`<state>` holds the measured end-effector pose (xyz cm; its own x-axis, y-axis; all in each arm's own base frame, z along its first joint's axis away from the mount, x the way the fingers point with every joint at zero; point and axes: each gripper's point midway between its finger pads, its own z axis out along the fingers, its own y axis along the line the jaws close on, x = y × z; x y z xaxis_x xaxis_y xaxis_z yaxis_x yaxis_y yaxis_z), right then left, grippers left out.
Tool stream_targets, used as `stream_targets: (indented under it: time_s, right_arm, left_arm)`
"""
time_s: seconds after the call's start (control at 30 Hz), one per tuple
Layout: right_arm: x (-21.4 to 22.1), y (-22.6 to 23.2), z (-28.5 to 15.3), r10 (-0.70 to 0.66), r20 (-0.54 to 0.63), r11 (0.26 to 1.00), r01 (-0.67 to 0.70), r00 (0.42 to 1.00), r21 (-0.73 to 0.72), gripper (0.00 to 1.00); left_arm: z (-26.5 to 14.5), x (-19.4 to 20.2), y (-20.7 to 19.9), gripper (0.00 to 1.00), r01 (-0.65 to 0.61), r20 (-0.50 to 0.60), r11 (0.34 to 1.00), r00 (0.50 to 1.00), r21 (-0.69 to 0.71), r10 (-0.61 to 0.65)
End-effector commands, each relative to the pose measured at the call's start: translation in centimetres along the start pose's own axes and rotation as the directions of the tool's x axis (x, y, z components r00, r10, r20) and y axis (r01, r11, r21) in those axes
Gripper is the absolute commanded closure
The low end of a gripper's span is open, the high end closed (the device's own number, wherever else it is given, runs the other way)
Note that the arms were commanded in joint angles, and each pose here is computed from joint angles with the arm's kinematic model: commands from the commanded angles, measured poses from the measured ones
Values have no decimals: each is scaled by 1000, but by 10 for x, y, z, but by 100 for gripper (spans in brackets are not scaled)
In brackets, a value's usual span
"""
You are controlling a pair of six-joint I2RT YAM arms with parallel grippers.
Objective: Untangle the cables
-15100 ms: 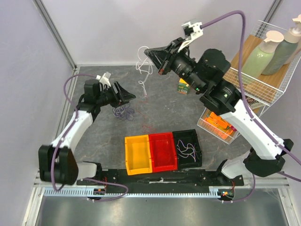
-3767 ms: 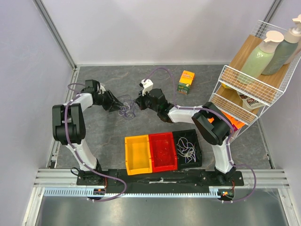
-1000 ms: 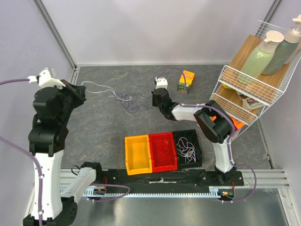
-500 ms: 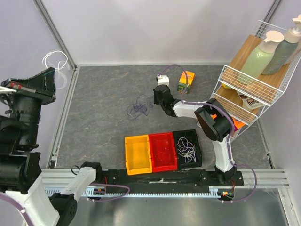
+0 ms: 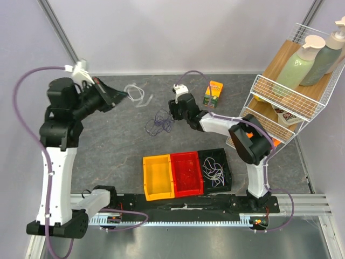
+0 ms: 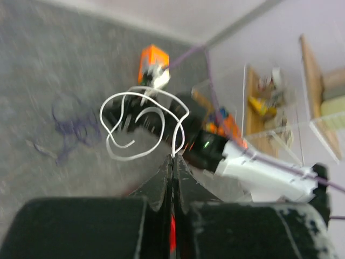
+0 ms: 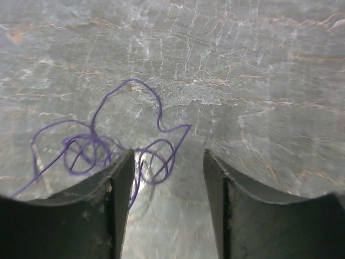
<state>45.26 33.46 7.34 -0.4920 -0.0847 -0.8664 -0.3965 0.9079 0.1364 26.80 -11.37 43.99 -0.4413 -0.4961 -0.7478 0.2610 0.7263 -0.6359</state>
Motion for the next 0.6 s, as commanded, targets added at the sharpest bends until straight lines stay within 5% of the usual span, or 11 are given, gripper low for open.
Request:
stream_targets:
  time_s: [0.0, 0.1, 0.23, 0.57]
  right_arm:
    - [-92, 9, -76, -51, 184, 997, 60, 982, -43, 32]
    - [-105, -9, -113, -78, 258, 997, 74, 963, 24, 19]
    - [-116, -34, -148, -133, 303, 986, 93, 944, 141, 16]
    - [-168, -51, -268, -132, 575, 987, 50, 808, 155, 16]
  left_arm:
    - [-8, 58, -20, 98, 59, -199, 975, 980, 212, -16]
    - [1, 105, -20, 98, 133, -313, 957, 948, 259, -47]
    - [8, 160, -49, 98, 182, -429, 920, 903, 346, -17]
    - [21, 283, -125, 98, 166, -611, 889, 778, 427, 148]
